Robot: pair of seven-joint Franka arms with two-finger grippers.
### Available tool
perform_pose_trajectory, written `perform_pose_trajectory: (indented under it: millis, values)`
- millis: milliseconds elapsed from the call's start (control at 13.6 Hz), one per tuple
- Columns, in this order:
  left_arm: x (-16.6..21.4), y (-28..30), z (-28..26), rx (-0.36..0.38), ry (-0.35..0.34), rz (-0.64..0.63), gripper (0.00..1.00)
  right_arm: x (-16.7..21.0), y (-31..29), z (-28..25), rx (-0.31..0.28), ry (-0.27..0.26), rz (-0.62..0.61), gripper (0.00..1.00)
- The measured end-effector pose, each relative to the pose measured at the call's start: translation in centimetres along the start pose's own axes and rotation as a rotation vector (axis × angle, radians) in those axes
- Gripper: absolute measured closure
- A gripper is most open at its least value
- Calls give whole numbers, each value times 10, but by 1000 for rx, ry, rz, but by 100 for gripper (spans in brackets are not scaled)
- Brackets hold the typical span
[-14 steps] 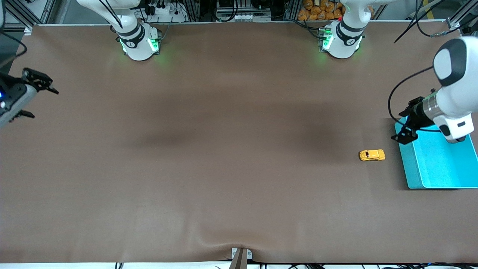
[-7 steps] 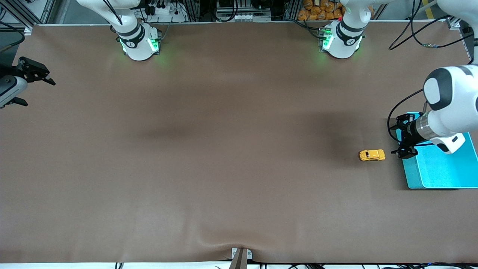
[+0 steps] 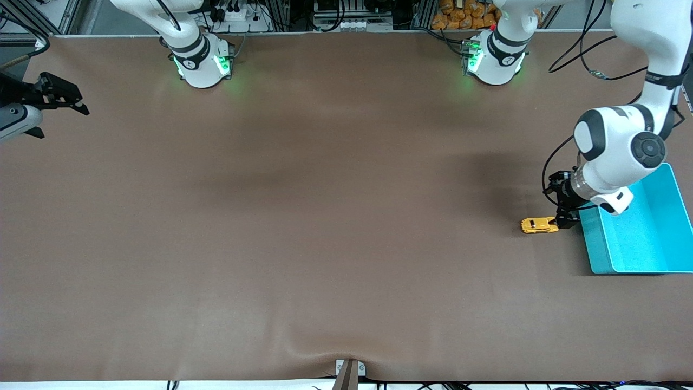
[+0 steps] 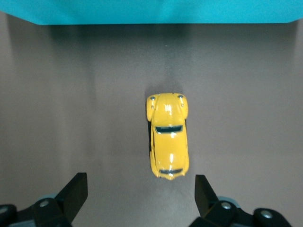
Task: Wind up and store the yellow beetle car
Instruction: 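Lower the left gripper onto the stopped car and grasp it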
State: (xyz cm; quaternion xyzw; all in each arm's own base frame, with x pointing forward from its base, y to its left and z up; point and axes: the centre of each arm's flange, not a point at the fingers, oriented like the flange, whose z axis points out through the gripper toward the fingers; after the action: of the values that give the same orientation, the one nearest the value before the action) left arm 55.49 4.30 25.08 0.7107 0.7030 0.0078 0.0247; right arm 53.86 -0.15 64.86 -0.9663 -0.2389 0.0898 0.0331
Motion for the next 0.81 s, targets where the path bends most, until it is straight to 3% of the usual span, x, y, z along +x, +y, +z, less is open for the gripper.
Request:
perform_pose_trajectory:
  millis: [221, 589, 811]
  values:
    - [5, 1, 19, -36, 4, -10, 0, 0, 0, 1, 0, -2, 15, 0]
    - [6, 2, 48, -23, 2, -14, 0, 1, 3, -3, -10, 25, 208, 0]
    - [9, 8, 55, -31, 2, -22, 0, 4, 4, -6, -19, 50, 249, 0]
